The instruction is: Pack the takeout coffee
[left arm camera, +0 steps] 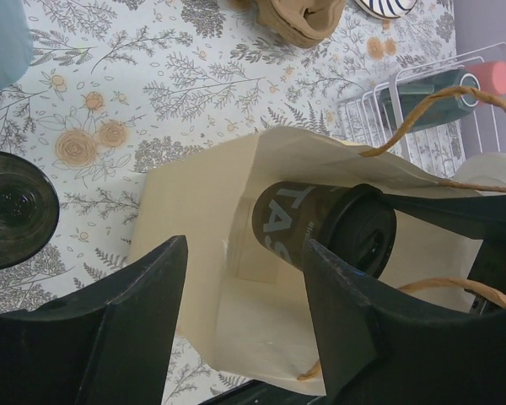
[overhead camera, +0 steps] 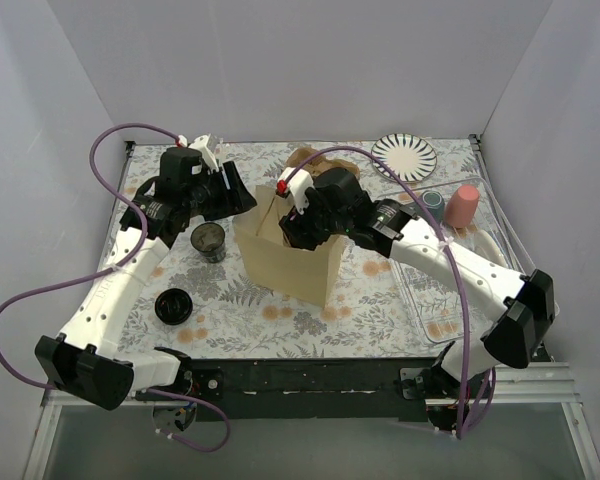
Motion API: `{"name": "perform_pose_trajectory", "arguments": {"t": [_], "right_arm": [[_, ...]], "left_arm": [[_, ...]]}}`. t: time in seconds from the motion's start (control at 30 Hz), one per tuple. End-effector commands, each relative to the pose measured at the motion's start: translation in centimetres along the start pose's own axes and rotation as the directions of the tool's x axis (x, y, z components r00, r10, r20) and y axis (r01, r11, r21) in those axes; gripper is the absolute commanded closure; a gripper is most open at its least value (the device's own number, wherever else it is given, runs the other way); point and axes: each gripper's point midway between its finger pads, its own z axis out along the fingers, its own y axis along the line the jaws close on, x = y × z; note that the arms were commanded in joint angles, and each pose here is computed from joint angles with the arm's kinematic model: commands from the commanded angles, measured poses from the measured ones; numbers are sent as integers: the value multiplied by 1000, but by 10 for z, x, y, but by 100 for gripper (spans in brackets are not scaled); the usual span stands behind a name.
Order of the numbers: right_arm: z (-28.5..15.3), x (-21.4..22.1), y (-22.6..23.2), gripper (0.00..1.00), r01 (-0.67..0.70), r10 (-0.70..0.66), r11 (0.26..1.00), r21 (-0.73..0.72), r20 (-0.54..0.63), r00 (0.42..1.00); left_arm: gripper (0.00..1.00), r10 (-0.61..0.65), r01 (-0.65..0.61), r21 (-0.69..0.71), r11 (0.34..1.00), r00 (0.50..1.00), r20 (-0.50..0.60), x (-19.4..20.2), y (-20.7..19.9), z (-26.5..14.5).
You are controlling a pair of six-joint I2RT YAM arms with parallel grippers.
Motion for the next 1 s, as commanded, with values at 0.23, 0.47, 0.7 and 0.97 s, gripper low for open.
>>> {"name": "perform_pose_trajectory", "arguments": {"t": [0.23, 0.47, 0.7, 0.97], "right_arm": [[2, -6, 0, 43, 21, -22, 1000, -3, -19, 1000], [-20, 8, 4, 42, 37, -38, 999, -10, -17, 999], [-31, 17, 6, 42, 74, -75, 997, -27, -44, 996], [-54, -22, -2, 42, 75, -75, 997, 5, 24, 997]], "left_arm": [[53, -41, 41, -12, 999, 999, -19, 18, 7, -11], [45, -38, 38, -34, 999, 999, -5, 17, 9, -25], [39, -38, 38, -16, 999, 999, 7, 5, -1, -29], [38, -34, 35, -35, 999, 999, 29, -7, -2, -31]]}}
